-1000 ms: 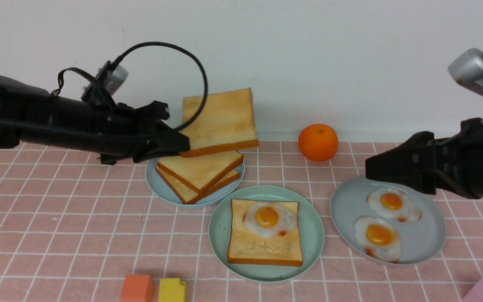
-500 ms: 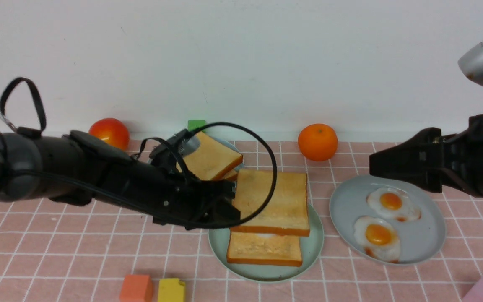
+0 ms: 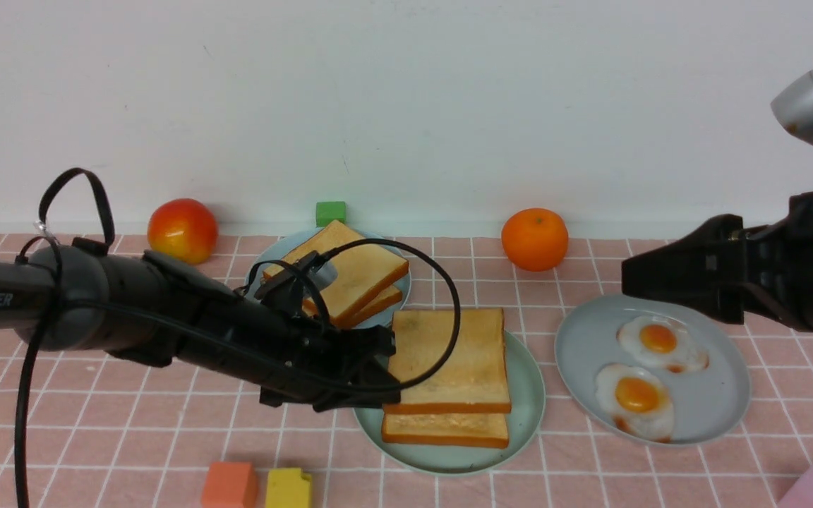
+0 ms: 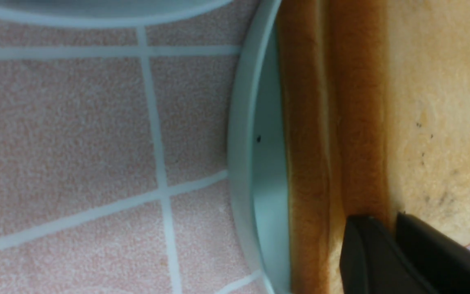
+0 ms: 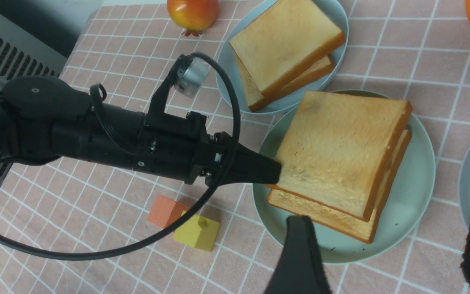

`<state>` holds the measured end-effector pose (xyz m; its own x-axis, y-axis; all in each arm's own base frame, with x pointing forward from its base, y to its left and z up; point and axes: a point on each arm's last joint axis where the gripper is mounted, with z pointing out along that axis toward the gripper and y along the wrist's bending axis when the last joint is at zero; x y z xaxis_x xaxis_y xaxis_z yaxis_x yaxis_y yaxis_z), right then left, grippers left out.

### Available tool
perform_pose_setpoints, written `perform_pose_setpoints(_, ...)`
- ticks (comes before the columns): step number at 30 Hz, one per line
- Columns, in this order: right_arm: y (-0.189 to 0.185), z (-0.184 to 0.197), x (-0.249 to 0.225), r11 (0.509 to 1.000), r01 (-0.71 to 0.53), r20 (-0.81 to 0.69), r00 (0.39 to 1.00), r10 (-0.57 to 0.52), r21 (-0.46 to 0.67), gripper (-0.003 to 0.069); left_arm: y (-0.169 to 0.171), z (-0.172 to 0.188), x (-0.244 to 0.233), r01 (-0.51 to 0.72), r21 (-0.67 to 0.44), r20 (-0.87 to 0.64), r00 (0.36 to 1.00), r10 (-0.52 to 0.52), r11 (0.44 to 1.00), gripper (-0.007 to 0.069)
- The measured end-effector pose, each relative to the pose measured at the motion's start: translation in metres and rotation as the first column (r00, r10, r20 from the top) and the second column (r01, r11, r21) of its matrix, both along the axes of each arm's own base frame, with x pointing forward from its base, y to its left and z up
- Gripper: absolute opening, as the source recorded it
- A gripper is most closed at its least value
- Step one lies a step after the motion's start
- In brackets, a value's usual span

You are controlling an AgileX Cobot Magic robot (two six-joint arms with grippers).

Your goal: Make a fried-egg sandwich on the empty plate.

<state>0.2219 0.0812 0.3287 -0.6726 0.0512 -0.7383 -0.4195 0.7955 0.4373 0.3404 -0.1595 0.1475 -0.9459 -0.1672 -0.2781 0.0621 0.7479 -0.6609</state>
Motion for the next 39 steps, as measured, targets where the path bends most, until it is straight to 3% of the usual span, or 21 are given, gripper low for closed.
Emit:
perform_pose_setpoints(4, 0.0, 0.0, 0.0, 1.0, 0.0, 0.0, 1.0, 0.0, 0.0, 0.0526, 0.0, 0.001, 0.0, 0.002, 0.001, 0.003, 1.0, -0.002, 1.0, 0.0169)
perform_pose_setpoints(5, 0.0, 0.0, 0.0, 1.0, 0.0, 0.0, 1.0, 0.0, 0.0, 0.0526, 0.0, 0.003, -0.001, 0.007, 0.002, 0.011, 1.0, -0.007, 1.0, 0.0234)
perform_pose_setpoints(6, 0.0, 0.0, 0.0, 1.0, 0.0, 0.0, 1.0, 0.0, 0.0, 0.0526, 0.0, 0.004, -0.001, 0.009, 0.004, 0.014, 1.0, -0.009, 1.0, 0.0242)
perform_pose_setpoints(10, -0.001, 0.001, 0.001, 1.0, 0.011, 0.018, 1.0, -0.011, -0.007, 0.0519, 0.002, 0.021, -0.003, 0.032, 0.003, 0.059, 0.998, -0.032, 0.999, 0.0415)
perform_pose_setpoints(13, -0.002, 0.002, 0.002, 1.0, 0.023, 0.034, 0.999, -0.022, -0.01, 0.0489, 0.005, 0.034, -0.006, 0.045, -0.02, 0.078, 0.996, -0.044, 0.999, 0.0482)
perform_pose_setpoints(16, -0.003, 0.006, 0.0, 0.999, 0.033, 0.068, 0.997, -0.032, -0.015, 0.0403, 0.015, 0.048, -0.007, 0.058, -0.045, 0.094, 0.994, -0.054, 0.997, 0.0515)
perform_pose_setpoints(19, -0.006, 0.015, -0.008, 0.999, 0.038, 0.129, 0.991, -0.033, -0.037, 0.0224, 0.029, 0.068, -0.01, 0.076, -0.087, 0.113, 0.991, -0.066, 0.993, 0.0519)
perform_pose_setpoints(20, -0.007, 0.016, -0.008, 0.998, 0.039, 0.134, 0.99, -0.033, -0.041, 0.0197, 0.029, 0.069, -0.011, 0.081, -0.091, 0.115, 0.991, -0.07, 0.993, 0.0519)
perform_pose_setpoints(23, -0.012, 0.03, -0.026, 0.995, 0.043, 0.225, 0.974, -0.022, -0.089, 0.0008, 0.051, 0.105, -0.021, 0.08, -0.143, 0.165, 0.985, -0.056, 0.986, 0.0497)
perform_pose_setpoints(28, -0.021, 0.041, -0.048, 0.985, 0.085, 0.326, 0.945, -0.032, -0.148, -0.0005, 0.062, 0.148, -0.042, 0.081, -0.171, 0.245, 0.969, -0.037, 0.982, 0.0391)
perform_pose_setpoints(33, -0.033, 0.031, -0.086, 0.975, 0.175, 0.419, 0.902, -0.104, -0.134, -0.0005, 0.053, 0.19, -0.088, 0.188, -0.106, 0.331, 0.933, -0.144, 0.976, 0.0092)
perform_pose_setpoints(35, -0.037, 0.022, -0.103, 0.974, 0.198, 0.456, 0.881, -0.126, -0.113, -0.0005, 0.053, 0.202, -0.108, 0.208, -0.048, 0.346, 0.921, -0.179, 0.977, 0.0013)
perform_pose_setpoints(39, -0.049, -0.003, -0.14, 0.961, 0.273, 0.565, 0.8, -0.201, -0.044, -0.0003, 0.066, 0.236, -0.172, 0.18, 0.099, 0.407, 0.89, -0.205, 0.979, 0.0013)
